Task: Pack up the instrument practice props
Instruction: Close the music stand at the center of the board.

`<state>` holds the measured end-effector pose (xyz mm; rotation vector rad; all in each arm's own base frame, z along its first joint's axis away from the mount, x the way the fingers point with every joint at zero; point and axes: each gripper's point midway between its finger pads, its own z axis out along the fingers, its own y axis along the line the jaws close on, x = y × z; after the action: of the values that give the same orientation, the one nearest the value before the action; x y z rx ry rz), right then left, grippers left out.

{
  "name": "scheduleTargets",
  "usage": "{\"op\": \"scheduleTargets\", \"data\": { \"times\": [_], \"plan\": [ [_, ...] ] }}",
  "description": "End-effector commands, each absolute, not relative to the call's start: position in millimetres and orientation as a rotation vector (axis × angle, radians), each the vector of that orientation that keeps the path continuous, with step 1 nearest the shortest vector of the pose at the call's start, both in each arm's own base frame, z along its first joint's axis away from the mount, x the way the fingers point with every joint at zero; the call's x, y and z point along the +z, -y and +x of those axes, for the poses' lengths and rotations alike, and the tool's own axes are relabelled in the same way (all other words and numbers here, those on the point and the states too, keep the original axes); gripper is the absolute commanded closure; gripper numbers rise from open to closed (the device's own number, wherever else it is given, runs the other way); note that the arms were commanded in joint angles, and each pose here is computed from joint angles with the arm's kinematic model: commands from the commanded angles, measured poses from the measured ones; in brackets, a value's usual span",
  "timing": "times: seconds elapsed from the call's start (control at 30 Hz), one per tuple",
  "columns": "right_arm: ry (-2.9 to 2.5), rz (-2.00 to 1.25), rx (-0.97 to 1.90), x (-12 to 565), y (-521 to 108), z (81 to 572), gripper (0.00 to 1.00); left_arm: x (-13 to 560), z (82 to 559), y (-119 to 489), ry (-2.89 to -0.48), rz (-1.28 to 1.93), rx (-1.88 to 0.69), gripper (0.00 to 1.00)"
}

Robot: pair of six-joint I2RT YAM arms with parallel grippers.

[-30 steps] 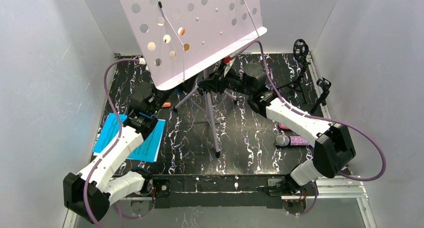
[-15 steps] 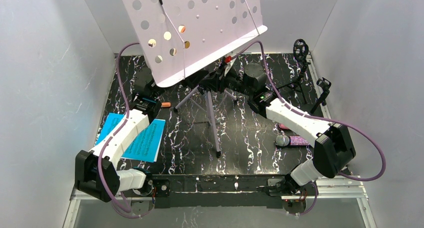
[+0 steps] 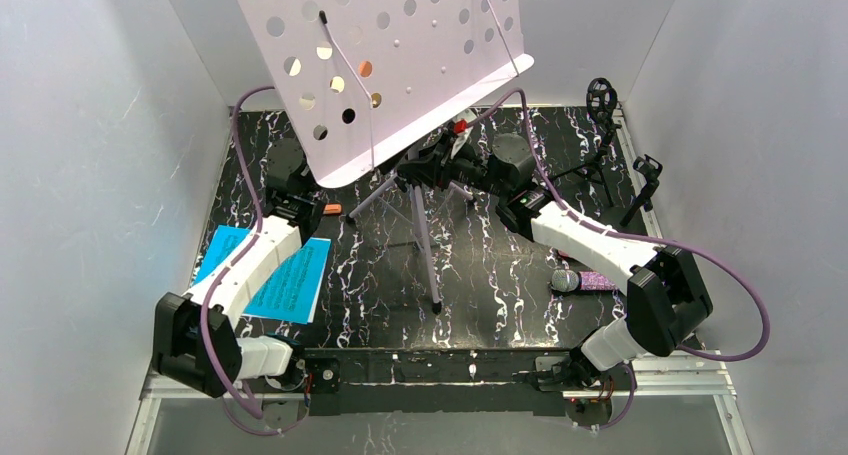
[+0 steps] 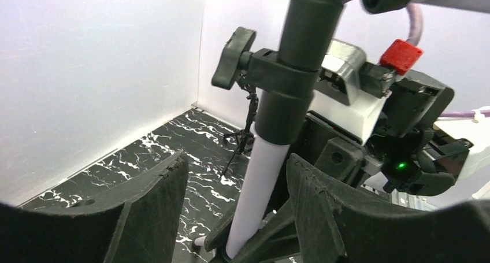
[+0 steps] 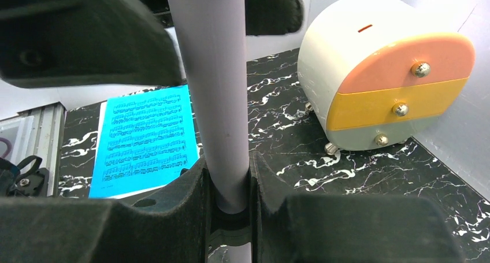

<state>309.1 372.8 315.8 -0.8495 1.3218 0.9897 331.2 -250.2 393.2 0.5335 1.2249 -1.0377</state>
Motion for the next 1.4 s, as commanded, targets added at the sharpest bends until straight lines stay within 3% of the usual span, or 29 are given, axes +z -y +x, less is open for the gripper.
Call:
{"op": "scheduleTargets", "data": {
  "times": [0.0, 0.2, 0.37, 0.6, 0.67, 1.0, 1.13, 1.37],
  "plan": [
    [-1.527, -0.782, 1.038, 267, -369, 313, 0.99, 411, 331, 255, -1.145, 0.576, -1.035, 0.41],
    [-1.536, -0.8, 1.033, 262, -373, 311, 0.99, 399, 333, 265, -1.147, 0.614, -1.023, 0.44],
    [-1.539, -0.813, 1.029, 260, -374, 310, 0.99, 399, 332, 272, -1.127, 0.644, -1.011, 0.53],
    [-1.557, -0.797, 0.997, 262, -369, 312, 0.99, 390, 320, 276, -1.056, 0.743, -0.909, 0.93],
    [-1.552, -0.794, 0.988, 265, -366, 310, 0.88, 383, 317, 275, -1.038, 0.766, -0.86, 1.0],
    [-1.513, -0.729, 0.953, 299, -342, 297, 0.22, 383, 305, 290, -0.972, 0.816, -0.818, 1.0],
    [-1.503, -0.689, 0.925, 309, -324, 285, 0.12, 396, 304, 299, -0.952, 0.81, -0.845, 1.0],
    [-1.611, -0.685, 0.956, 272, -303, 256, 0.13, 394, 303, 304, -0.947, 0.801, -0.834, 1.0]
  ]
}}
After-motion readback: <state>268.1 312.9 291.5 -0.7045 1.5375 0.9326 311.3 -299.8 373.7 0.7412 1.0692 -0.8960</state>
